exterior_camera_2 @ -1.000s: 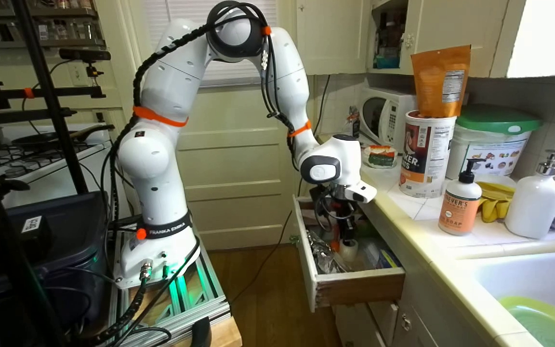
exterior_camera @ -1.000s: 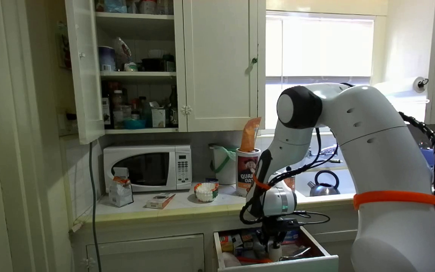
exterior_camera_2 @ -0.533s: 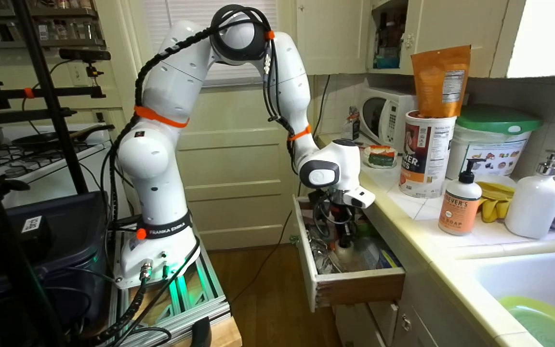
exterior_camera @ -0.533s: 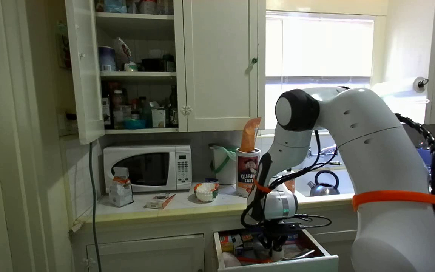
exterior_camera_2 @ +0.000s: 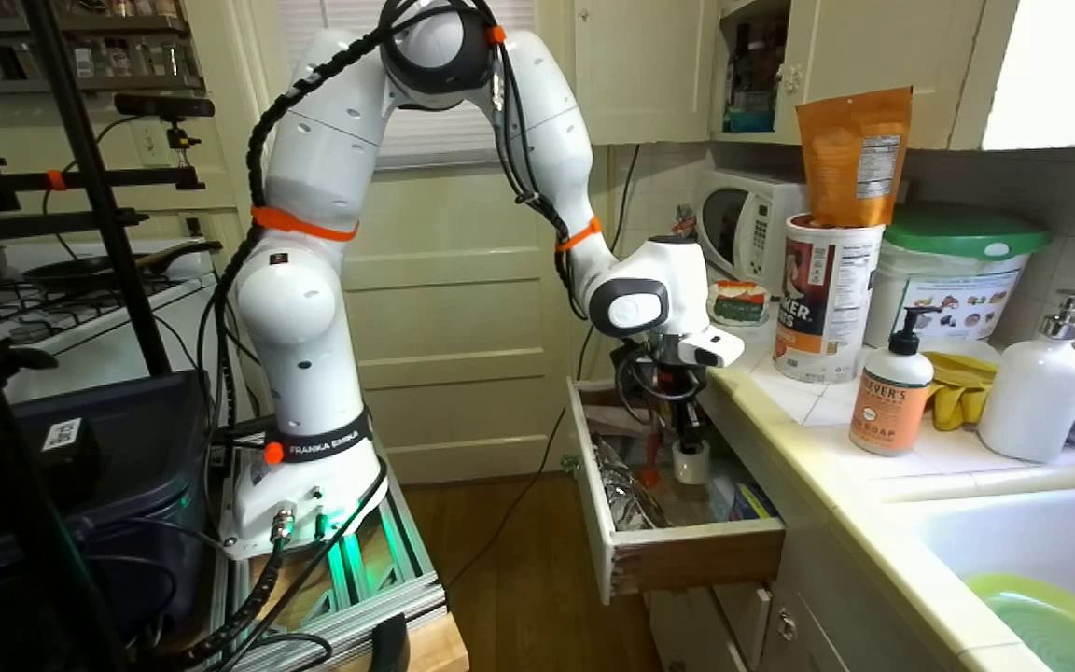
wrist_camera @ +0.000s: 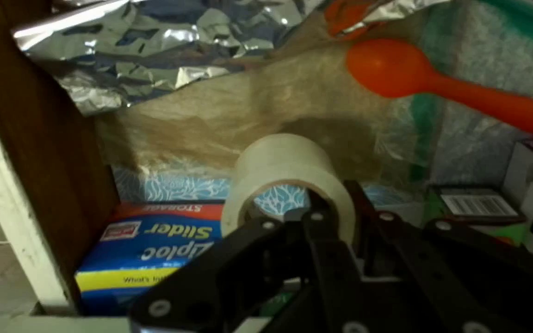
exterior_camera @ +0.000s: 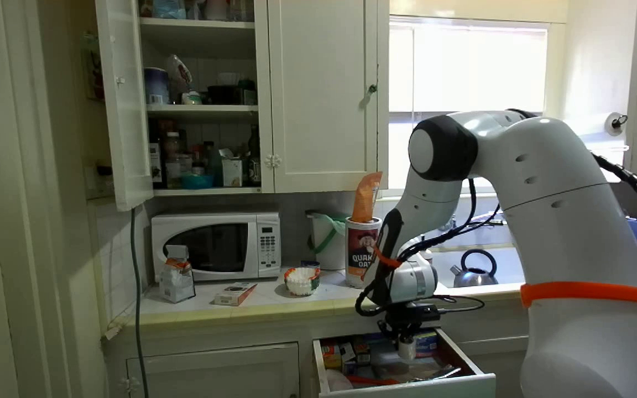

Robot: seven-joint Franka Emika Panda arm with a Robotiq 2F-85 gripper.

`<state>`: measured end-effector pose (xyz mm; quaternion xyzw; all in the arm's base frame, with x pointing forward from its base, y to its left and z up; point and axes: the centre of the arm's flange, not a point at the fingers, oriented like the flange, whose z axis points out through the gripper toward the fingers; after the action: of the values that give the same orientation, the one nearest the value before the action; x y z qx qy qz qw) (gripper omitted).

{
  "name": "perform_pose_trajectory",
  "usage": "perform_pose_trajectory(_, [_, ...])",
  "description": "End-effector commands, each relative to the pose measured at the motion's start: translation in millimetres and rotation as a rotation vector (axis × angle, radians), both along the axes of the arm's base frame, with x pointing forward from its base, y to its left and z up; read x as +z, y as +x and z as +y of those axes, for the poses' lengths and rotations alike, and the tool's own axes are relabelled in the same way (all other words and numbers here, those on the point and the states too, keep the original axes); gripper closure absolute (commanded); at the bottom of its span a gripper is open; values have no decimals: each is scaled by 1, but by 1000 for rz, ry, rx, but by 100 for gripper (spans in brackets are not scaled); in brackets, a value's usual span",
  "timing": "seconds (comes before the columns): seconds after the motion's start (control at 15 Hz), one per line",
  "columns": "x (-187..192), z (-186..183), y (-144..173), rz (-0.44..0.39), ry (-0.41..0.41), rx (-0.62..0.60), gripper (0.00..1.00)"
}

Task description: Remove the tape from the open cabinet drawer and place it on the counter top

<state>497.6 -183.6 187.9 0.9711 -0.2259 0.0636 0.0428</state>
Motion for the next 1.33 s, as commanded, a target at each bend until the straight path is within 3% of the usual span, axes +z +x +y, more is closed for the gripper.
perform_pose_trajectory(0.0, [65,23,-6,28,80,1,96])
perform_pose_trajectory(0.27, [103,61,-8,124,233,27,96])
perform_pose_trajectory(0.6, [157,56,-3,25,118,99,96])
perform_pose_trajectory(1.0, [196,50,31,-140,-15,339,96])
perform_pose_trajectory(1.13, [203,40,40,-177,0,379,96])
perform_pose_trajectory(1.2, [201,52,31,-149,-4,335,85])
perform_pose_trajectory(1.27, [205,50,33,-159,-7,352,85])
